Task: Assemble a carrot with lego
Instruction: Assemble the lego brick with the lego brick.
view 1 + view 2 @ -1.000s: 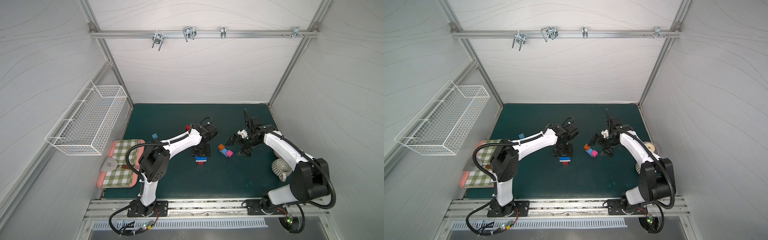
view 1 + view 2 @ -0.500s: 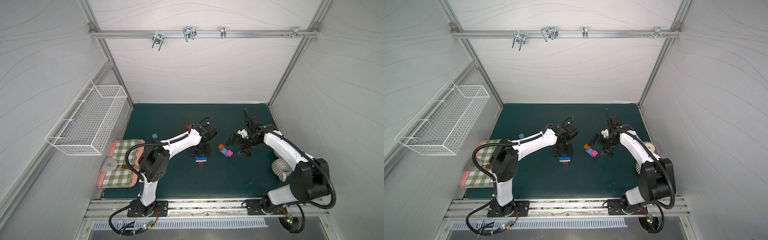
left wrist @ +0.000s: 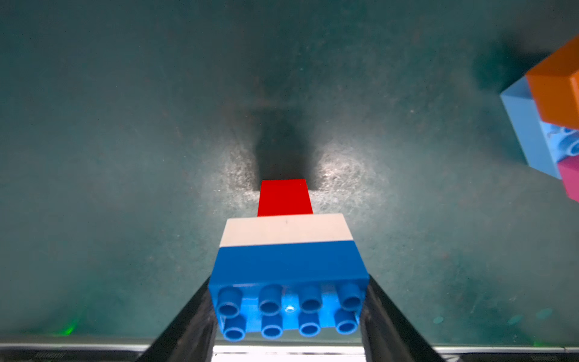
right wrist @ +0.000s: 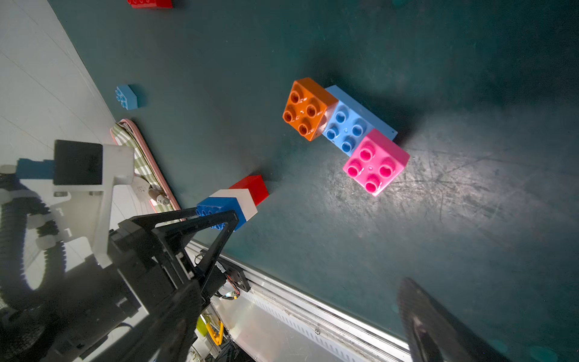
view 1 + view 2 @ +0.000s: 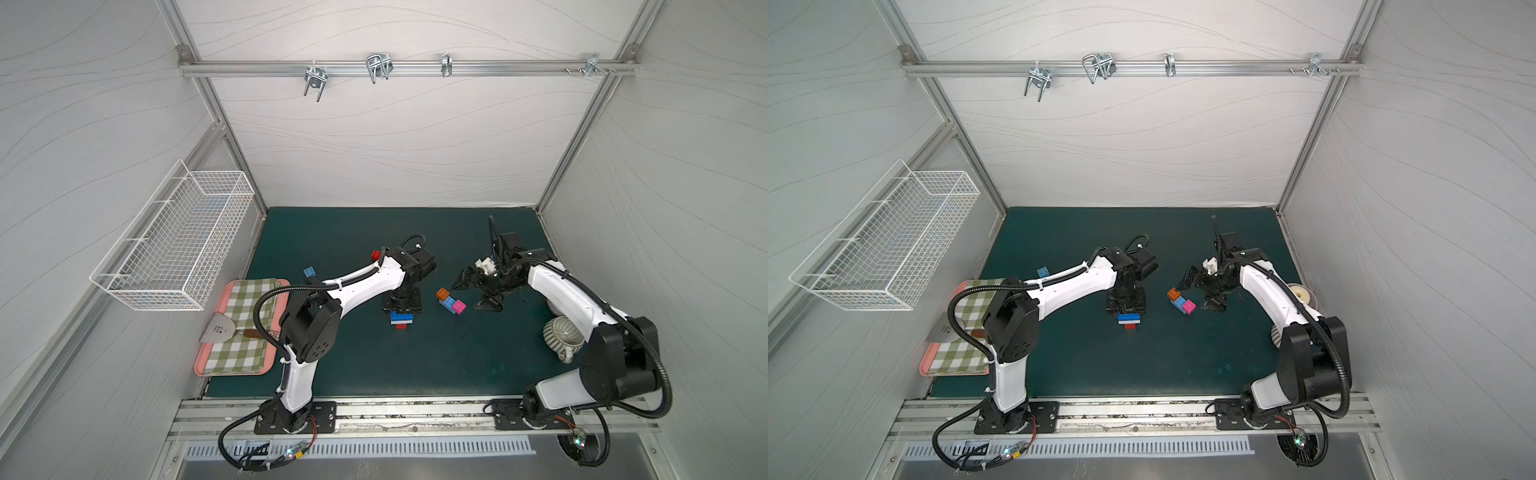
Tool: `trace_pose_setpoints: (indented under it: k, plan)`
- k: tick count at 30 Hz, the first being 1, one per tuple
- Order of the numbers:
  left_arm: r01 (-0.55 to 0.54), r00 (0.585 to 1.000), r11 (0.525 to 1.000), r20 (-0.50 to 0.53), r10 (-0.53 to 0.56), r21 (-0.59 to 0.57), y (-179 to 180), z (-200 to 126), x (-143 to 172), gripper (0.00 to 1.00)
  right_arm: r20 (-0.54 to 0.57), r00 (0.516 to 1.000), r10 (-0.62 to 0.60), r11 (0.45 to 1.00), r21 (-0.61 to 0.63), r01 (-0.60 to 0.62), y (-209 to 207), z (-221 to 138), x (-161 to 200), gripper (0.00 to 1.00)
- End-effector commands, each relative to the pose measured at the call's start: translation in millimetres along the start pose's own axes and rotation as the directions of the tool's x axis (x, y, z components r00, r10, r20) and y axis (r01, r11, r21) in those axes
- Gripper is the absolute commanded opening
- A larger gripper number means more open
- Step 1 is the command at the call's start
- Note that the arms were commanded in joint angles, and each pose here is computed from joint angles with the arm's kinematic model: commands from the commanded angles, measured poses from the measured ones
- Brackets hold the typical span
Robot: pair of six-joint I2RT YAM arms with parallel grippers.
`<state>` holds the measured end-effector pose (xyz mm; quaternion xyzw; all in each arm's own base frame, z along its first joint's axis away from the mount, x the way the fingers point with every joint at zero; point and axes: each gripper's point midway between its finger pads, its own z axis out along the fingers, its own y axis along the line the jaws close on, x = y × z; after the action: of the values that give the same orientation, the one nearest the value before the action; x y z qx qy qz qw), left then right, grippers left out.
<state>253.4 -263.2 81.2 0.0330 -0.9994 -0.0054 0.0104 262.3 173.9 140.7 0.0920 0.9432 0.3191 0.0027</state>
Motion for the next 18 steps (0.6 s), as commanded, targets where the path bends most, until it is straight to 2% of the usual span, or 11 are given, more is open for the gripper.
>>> trace_pose_setpoints:
  k: [1,18]
  plan:
    - [0.013,0.999,0.992,-0.039,-0.018,-0.127,24.4,5.6,7.9,0.39,0.01,1.0,0.005,1.0,0.005,-0.005,0.6,-6.8,-1.9,0.99]
    - [0.066,0.998,0.995,-0.008,-0.067,-0.068,28.6,0.1,7.3,0.58,0.015,1.0,0.009,1.0,0.003,-0.009,1.2,-8.2,-5.2,0.99]
